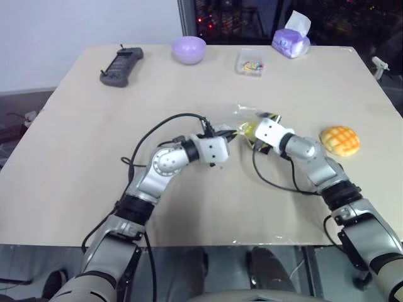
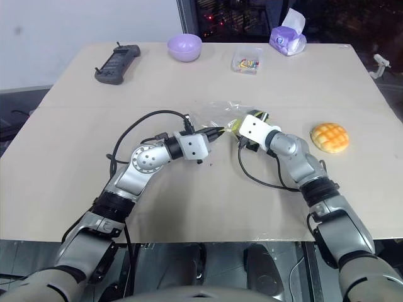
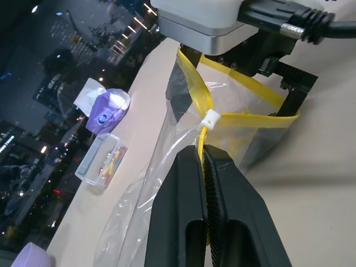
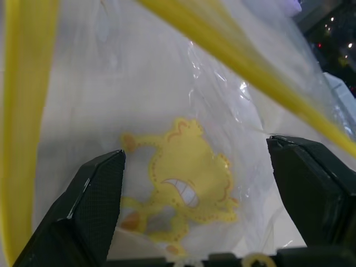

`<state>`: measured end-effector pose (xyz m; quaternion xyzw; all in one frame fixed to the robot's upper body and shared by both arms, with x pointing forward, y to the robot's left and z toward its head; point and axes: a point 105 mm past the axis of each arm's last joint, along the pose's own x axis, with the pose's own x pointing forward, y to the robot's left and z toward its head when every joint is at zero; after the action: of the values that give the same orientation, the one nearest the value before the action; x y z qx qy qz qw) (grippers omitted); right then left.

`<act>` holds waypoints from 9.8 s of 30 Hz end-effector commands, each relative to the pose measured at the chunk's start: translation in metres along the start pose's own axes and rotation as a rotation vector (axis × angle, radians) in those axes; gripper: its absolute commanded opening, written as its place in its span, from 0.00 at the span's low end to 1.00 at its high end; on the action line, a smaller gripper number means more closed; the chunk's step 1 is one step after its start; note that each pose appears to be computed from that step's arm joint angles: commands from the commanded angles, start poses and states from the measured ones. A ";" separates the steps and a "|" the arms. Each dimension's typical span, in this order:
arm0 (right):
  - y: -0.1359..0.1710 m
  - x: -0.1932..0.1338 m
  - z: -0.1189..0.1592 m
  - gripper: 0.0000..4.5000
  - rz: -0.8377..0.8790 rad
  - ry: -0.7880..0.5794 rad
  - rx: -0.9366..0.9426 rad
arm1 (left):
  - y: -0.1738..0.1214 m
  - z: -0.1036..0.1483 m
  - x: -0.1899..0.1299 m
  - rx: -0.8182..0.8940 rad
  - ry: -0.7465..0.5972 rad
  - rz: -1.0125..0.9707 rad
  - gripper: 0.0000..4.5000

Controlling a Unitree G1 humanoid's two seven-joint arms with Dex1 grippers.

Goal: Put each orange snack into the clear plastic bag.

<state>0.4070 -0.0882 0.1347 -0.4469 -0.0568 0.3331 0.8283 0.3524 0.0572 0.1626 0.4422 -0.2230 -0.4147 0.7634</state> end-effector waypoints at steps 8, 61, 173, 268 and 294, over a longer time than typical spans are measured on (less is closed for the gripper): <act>-0.025 -0.075 0.022 0.99 0.045 -0.090 0.375 | 0.015 -0.004 -0.012 -0.002 0.028 0.088 0.00; -0.028 -0.125 0.027 0.14 0.100 -0.222 0.861 | 0.001 -0.006 -0.010 -0.037 0.044 0.092 0.00; -0.062 -0.058 -0.055 0.01 -0.071 0.030 0.052 | 0.009 0.010 0.004 0.030 -0.022 0.093 0.00; -0.031 -0.046 0.089 0.67 0.165 -0.210 -0.215 | 0.009 0.024 -0.001 0.136 -0.026 0.024 0.00; -0.024 -0.050 0.094 0.13 0.206 -0.229 -0.204 | 0.008 0.023 0.000 0.136 -0.021 0.033 0.00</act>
<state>0.3512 -0.0649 0.2006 -0.4864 -0.0994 0.4634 0.7341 0.3453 0.0534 0.1738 0.4875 -0.2450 -0.3894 0.7421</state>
